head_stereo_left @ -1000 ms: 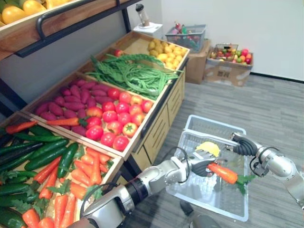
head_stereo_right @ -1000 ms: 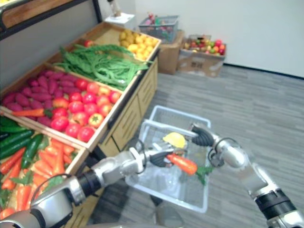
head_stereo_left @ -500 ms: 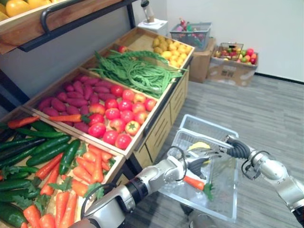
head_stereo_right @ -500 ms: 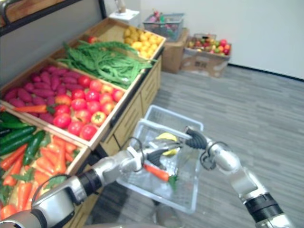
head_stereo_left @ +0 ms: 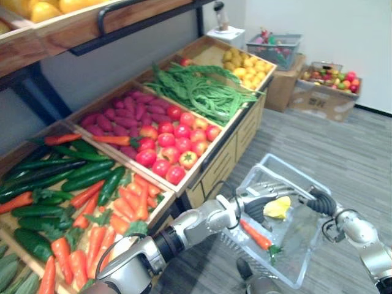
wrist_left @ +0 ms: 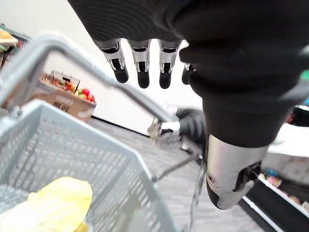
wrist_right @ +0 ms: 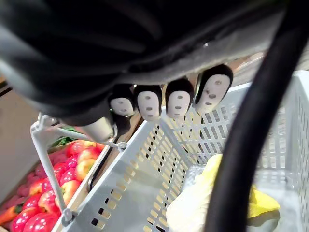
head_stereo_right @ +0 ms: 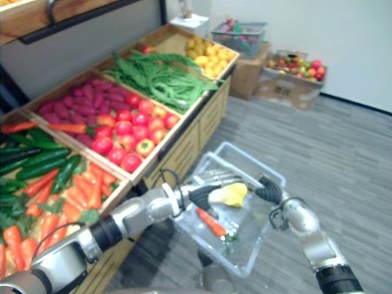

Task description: Pick vegetable in the basket

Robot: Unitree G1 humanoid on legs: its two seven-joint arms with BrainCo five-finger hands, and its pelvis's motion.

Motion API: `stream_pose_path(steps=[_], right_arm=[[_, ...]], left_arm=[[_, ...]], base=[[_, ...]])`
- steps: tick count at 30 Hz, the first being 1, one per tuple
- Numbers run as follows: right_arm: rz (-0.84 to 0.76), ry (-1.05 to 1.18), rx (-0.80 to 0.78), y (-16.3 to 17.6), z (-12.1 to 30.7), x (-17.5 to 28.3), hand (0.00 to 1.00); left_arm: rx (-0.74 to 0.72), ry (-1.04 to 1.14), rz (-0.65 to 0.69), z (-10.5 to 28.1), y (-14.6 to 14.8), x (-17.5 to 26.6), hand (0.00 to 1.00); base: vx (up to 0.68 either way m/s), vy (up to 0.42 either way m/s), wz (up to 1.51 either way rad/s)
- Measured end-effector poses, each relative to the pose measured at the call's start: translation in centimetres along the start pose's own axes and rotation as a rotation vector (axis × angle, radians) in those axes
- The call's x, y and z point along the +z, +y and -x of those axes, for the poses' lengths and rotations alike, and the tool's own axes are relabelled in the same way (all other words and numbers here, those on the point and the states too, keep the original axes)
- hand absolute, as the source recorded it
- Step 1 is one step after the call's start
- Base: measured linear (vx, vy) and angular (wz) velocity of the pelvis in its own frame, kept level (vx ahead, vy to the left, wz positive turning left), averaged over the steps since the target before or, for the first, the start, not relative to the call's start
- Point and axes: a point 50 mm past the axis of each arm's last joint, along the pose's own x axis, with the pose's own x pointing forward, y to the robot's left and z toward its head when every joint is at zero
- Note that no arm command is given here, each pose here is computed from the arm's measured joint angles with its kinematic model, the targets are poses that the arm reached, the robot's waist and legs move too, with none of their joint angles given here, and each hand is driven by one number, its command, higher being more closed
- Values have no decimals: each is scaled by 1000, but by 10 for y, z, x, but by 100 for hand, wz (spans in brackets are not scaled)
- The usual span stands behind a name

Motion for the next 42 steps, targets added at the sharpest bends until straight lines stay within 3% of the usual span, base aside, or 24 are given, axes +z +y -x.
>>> stream_pose_path(steps=[5, 12, 19, 22, 25, 30, 34, 42], right_arm=[[-158, 276, -98, 22, 25, -59, 100], [-443, 702, -266, 73, 80, -131, 100], [-672, 1033, -383, 116, 135, -165, 100], [-745, 1102, -411, 131, 146, -168, 100], [-819, 1140, -439, 143, 151, -166, 100], [-892, 1164, -490, 153, 152, -164, 100], [-900, 1179, -513, 156, 155, -163, 100], [-949, 1183, -542, 168, 148, -155, 100]], left_arm=[[181, 3, 82, 33, 33, 4, 0], [513, 210, 93, 102, 60, -13, 0], [908, 387, 23, 163, 86, -17, 0], [1056, 512, 20, 192, 83, -22, 0], [1170, 686, 11, 220, 71, -32, 0], [1287, 1175, 24, 285, 19, -57, 0], [1264, 1406, 63, 311, -19, -66, 0], [1089, 1808, 299, 342, -110, -66, 0]], base=[[-89, -3, 82], [-29, 5, 105], [35, -8, 94], [0, 0, 71], [28, -3, 53], [-23, -1, 20], [-16, -1, 8], [2, 0, 2]])
